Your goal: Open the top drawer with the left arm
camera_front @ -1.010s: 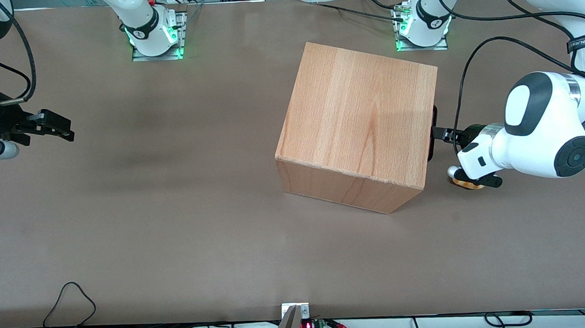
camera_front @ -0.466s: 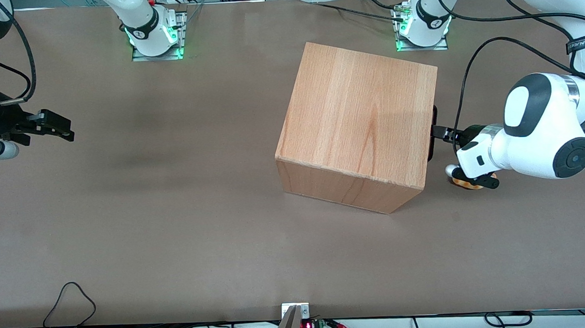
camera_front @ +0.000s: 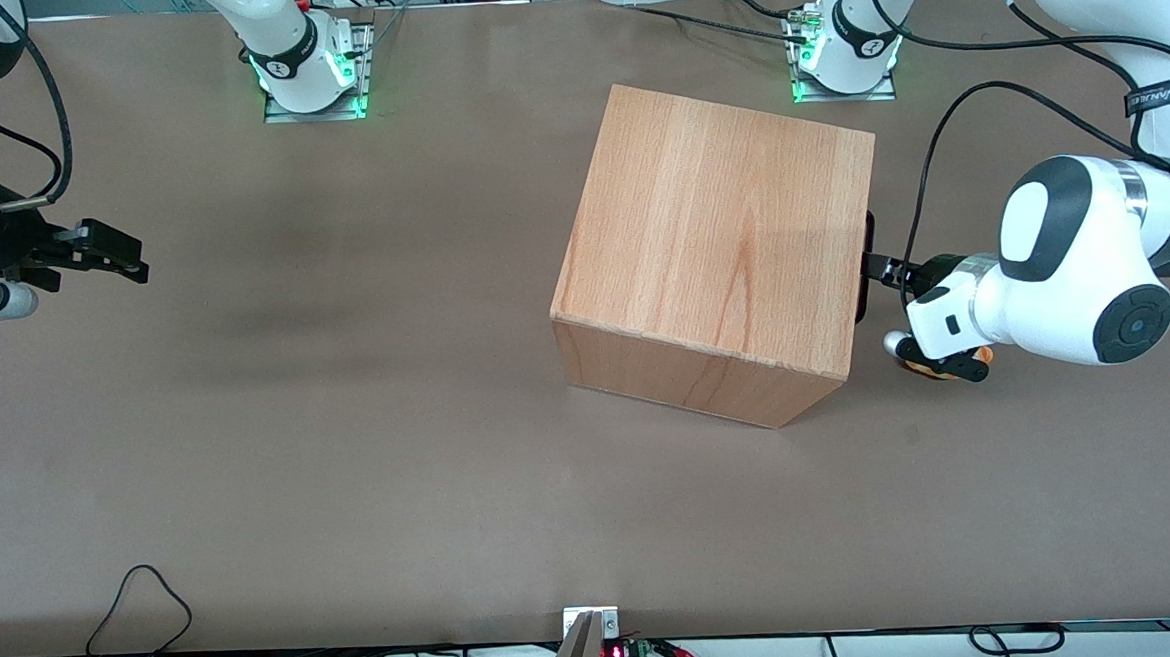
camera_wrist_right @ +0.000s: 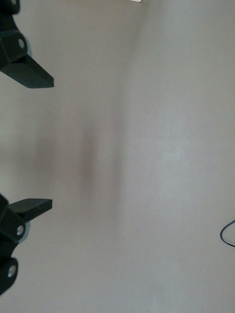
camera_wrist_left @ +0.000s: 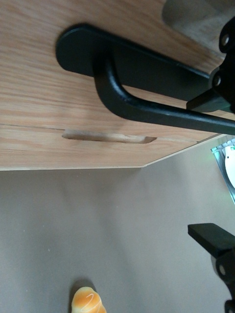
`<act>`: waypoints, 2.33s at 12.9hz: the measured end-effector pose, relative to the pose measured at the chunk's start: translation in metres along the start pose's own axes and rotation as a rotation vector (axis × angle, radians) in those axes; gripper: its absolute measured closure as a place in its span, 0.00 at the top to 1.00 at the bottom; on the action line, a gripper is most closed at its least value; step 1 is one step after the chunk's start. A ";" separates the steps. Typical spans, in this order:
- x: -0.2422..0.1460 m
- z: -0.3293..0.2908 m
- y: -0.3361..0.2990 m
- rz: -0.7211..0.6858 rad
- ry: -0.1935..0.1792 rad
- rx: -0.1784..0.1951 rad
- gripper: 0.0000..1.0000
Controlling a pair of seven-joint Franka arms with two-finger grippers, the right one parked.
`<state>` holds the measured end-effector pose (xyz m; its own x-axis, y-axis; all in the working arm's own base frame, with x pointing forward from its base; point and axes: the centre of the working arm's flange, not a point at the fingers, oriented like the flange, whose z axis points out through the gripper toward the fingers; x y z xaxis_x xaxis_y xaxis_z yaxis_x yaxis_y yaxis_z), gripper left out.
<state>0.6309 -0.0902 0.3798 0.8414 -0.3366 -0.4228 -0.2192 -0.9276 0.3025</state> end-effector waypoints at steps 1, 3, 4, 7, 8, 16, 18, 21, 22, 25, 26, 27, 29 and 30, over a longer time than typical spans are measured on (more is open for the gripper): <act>0.002 0.001 0.001 0.002 0.005 0.002 1.00; 0.006 0.002 0.002 0.004 0.020 0.007 1.00; 0.006 0.002 0.002 0.005 0.023 0.008 1.00; 0.008 0.004 0.001 0.004 0.020 0.007 1.00; 0.008 0.004 0.000 0.003 0.020 0.007 1.00; 0.010 0.007 -0.007 -0.006 0.015 0.001 1.00; 0.008 0.005 -0.015 -0.018 0.021 -0.004 1.00; 0.005 -0.003 -0.035 -0.048 0.047 -0.010 1.00; 0.005 -0.005 -0.040 -0.054 0.057 -0.010 1.00; 0.007 -0.009 -0.043 -0.058 0.084 -0.005 1.00; 0.008 -0.011 -0.044 -0.059 0.094 -0.002 1.00; 0.008 -0.012 -0.045 -0.059 0.105 0.000 1.00; 0.010 -0.015 -0.047 -0.061 0.125 0.005 1.00; 0.010 -0.015 -0.048 -0.063 0.129 0.005 1.00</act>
<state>0.6571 -0.0465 0.3743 0.9099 -0.2546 -0.3274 -0.1662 -0.9471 0.2746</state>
